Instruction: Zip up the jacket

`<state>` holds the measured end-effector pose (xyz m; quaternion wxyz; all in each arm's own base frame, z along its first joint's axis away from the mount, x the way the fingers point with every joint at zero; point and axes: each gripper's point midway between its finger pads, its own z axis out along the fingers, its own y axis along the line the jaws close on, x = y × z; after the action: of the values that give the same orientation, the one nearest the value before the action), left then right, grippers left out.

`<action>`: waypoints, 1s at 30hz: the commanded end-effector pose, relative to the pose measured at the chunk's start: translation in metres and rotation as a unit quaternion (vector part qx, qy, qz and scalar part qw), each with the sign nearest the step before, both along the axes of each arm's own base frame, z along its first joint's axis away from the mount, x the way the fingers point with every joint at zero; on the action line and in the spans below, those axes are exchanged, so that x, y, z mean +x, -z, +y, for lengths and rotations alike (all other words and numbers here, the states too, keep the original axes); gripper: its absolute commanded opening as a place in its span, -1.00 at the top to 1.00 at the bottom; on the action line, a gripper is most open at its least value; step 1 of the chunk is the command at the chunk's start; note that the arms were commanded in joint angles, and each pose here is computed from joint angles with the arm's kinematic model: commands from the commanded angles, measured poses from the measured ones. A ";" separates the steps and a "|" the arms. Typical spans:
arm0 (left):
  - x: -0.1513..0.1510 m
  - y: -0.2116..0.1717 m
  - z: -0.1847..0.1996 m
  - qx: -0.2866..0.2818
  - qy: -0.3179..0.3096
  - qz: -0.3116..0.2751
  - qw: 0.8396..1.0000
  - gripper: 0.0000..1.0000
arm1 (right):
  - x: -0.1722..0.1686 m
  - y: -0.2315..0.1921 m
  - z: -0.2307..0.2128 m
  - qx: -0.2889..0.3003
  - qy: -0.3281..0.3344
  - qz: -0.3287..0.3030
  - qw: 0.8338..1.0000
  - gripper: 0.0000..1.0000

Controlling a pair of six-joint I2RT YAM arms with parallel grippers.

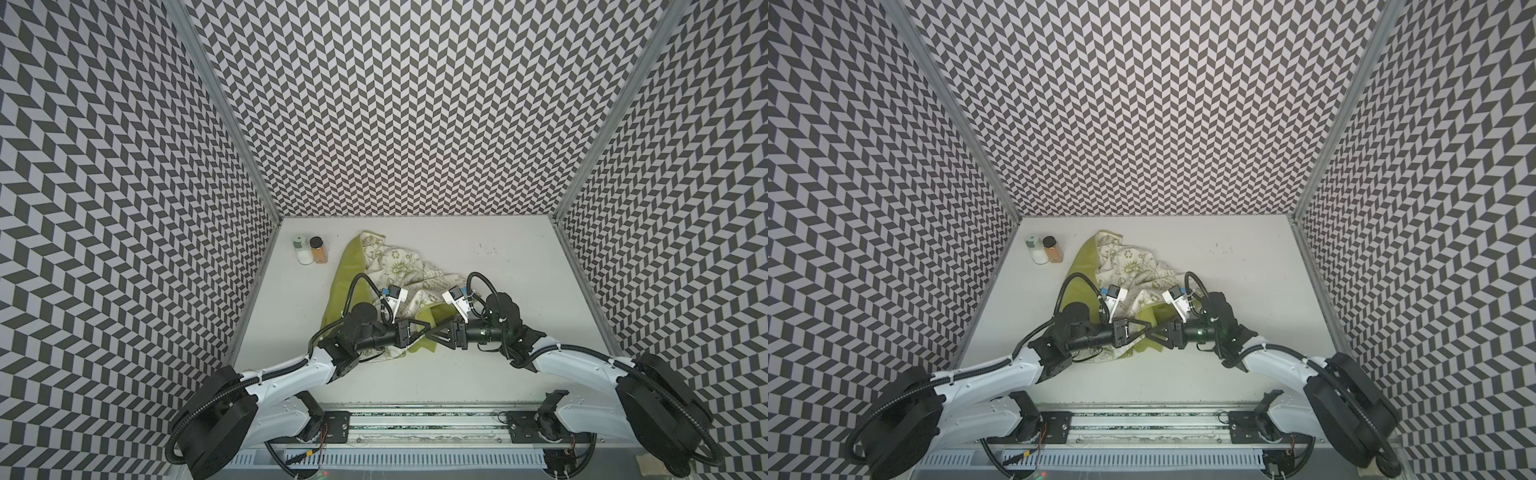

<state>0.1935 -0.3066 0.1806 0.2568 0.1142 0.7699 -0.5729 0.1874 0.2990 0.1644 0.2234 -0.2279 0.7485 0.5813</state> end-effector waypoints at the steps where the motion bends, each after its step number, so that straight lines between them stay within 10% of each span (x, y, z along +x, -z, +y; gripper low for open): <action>1: 0.000 -0.009 -0.002 -0.017 0.010 -0.005 1.000 0.86 | 0.007 -0.018 0.004 0.027 -0.002 -0.035 0.999 0.24; 19: 0.013 -0.018 0.004 -0.002 -0.008 -0.013 1.000 0.11 | 0.006 -0.004 0.003 0.019 0.001 -0.014 1.000 0.97; 30: 0.028 -0.013 0.002 0.038 -0.020 -0.015 0.999 0.86 | -0.002 0.000 0.001 0.008 -0.015 -0.017 1.000 0.94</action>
<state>0.2161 -0.3042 0.1930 0.2727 0.1161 0.7826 -0.5474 0.1884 0.3008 0.1590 0.2169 -0.2291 0.7484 0.5834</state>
